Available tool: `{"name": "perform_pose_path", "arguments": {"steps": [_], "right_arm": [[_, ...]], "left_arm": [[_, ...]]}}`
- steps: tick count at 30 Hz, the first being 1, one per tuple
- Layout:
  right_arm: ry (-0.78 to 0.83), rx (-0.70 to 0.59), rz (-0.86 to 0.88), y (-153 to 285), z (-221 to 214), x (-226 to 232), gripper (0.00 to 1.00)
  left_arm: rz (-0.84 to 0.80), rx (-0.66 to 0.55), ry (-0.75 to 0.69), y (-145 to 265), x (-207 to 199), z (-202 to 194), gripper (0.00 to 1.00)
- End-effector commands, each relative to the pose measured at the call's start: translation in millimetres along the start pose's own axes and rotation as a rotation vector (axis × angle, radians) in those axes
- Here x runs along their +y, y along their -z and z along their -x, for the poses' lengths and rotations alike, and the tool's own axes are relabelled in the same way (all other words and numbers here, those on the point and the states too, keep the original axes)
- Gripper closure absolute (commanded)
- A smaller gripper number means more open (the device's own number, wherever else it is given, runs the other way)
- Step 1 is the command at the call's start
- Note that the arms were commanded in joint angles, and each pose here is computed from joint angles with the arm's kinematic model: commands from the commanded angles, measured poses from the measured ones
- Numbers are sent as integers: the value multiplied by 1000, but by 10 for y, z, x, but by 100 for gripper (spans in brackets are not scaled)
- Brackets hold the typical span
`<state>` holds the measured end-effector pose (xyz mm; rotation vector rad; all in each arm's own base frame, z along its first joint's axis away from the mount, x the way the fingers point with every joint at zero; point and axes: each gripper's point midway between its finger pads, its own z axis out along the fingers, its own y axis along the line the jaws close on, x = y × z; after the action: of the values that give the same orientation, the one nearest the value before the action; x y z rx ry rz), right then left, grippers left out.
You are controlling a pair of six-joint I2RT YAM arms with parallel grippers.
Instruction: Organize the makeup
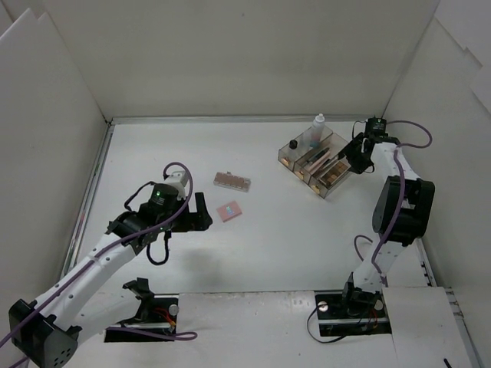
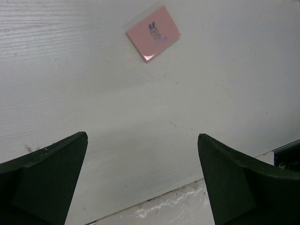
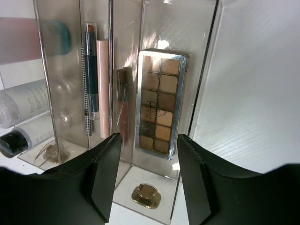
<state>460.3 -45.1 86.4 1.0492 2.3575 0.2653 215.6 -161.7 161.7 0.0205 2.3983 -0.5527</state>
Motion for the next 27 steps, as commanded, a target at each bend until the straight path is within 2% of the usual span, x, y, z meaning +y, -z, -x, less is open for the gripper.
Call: {"name": "perform_pose_path", "arguments": {"steps": [1,3,9,10,12,13,14,16,18,21,22,27], "right_arm": [[43,-177,48,564,360,180,52],[92,-206,48,679,362,217,52],[379,-236,171,1040,88,766,52],[486,-204,238,1094,-226,1065,51],[646,-197,298,1159,-408,1286,48],[758,-152,361,1142,-661,1441,46],[805,-148,394,1170,-721,1544,43],[922,-92,458,1114,-1035,1710,38],[979,-82,501,1120,-1135,1871,32],[1069,-14,551,1038,-1485,2122,29],[1121,24,539,845,-1599,2116,29],[1286,76,593,640,-2015,2377,22]], "left_arm": [[-22,-39,9,-1,-81,154,0],[-28,-41,5,-3,-96,167,1],[-20,-37,-16,-10,-91,188,0],[-17,-37,-19,-5,-86,192,1],[-4,-38,-17,9,-58,214,1],[-4,-39,-22,19,-58,217,1],[12,-36,-16,24,-13,216,1],[20,-40,-12,56,18,232,0],[33,-34,-5,93,59,213,1],[42,-40,5,173,100,199,1],[47,-56,13,218,125,222,1],[76,-46,34,332,221,117,1]]}}
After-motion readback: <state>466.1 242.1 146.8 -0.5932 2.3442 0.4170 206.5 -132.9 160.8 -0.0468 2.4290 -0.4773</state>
